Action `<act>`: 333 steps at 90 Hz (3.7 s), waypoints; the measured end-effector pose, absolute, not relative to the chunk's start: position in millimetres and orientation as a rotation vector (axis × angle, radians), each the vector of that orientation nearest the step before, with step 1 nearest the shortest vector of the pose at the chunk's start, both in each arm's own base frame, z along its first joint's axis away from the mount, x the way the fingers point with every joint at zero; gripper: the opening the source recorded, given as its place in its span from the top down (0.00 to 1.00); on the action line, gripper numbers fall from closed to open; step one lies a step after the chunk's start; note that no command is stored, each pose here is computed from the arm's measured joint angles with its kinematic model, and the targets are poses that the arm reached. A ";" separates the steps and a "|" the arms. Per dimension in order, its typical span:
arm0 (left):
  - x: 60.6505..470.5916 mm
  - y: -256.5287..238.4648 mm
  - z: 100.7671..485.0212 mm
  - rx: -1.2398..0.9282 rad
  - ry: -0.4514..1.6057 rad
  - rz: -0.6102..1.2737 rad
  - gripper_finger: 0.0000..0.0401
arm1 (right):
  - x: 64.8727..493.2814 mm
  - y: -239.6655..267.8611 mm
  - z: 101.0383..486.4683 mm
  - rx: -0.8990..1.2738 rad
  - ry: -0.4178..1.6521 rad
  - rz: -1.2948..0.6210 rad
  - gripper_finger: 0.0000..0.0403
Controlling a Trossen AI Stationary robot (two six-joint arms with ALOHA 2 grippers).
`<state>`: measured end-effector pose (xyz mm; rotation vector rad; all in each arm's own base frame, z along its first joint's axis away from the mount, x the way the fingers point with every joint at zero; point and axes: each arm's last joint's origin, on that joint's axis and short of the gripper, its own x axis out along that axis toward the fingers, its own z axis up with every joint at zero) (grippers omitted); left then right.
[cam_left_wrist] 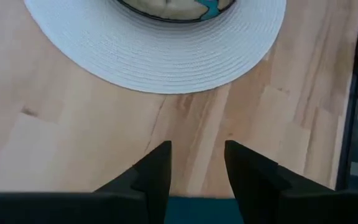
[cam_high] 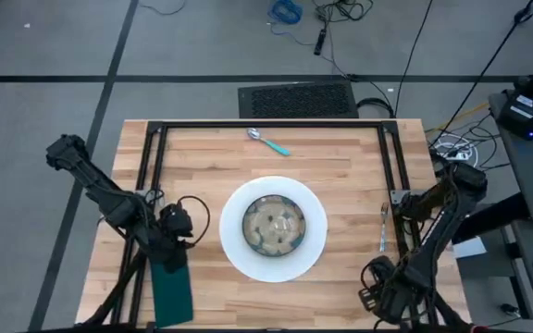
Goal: Set table place
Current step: Put the dark green cup on the top right of the white table mat
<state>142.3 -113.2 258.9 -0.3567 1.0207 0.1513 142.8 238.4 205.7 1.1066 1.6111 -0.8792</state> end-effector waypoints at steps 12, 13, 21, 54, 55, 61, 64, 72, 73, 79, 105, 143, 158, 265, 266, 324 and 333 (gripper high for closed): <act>142.3 -113.2 258.8 -0.357 1.021 0.152 0.67 | 142.9 236.4 199.1 1.099 1.634 -0.861 0.85; 142.3 -113.2 258.8 -0.357 1.021 0.152 0.67 | 142.8 236.3 198.8 1.098 1.633 -0.861 0.87; 142.4 -113.1 258.9 -0.356 1.018 0.154 0.67 | 141.8 235.0 197.6 1.086 1.636 -0.872 0.97; 142.6 -112.9 259.0 -0.353 1.010 0.162 0.67 | 170.2 239.0 238.8 1.201 1.641 -0.775 1.00; 142.6 -112.9 259.0 -0.353 1.010 0.162 0.67 | 171.6 238.7 241.2 1.203 1.639 -0.769 1.00; 142.6 -112.8 259.0 -0.353 1.008 0.163 0.67 | 181.5 235.4 258.1 1.206 1.629 -0.725 1.00; 142.6 -112.8 259.0 -0.352 1.006 0.164 0.67 | 186.2 232.6 266.8 1.201 1.620 -0.706 1.00; 142.7 -112.7 259.1 -0.355 1.002 0.170 0.67 | 195.7 218.1 287.7 1.151 1.596 -0.720 1.00; 142.8 -112.7 259.1 -0.355 1.001 0.171 0.67 | 196.8 215.7 290.1 1.144 1.592 -0.725 1.00; 143.0 -112.8 259.3 -0.356 0.997 0.171 0.67 | 204.3 200.6 302.9 1.098 1.578 -0.738 1.00; 146.2 -114.3 261.4 -0.374 0.943 0.174 0.67 | 250.0 119.4 310.7 0.896 1.565 -0.602 1.00; 155.9 -109.2 263.5 -0.510 0.939 0.188 0.67 | 319.3 3.5 265.1 0.559 1.536 -0.352 1.00; 160.7 -101.4 263.0 -0.544 0.954 0.215 0.67 | 335.9 -25.3 240.6 0.473 1.584 -0.300 1.00; 160.6 -85.9 258.2 -0.478 1.047 0.260 0.67 | 424.2 -66.3 228.6 0.254 1.701 -0.246 1.00; 160.6 -86.0 258.2 -0.480 1.047 0.259 0.67 | 424.4 -66.4 227.6 0.254 1.705 -0.246 1.00; 160.2 -87.2 258.1 -0.520 1.071 0.244 0.67 | 430.0 -69.8 220.3 0.300 1.658 -0.296 1.00; 160.2 -87.1 258.1 -0.520 1.071 0.244 0.67 | 427.7 -70.9 214.8 0.314 1.682 -0.312 1.00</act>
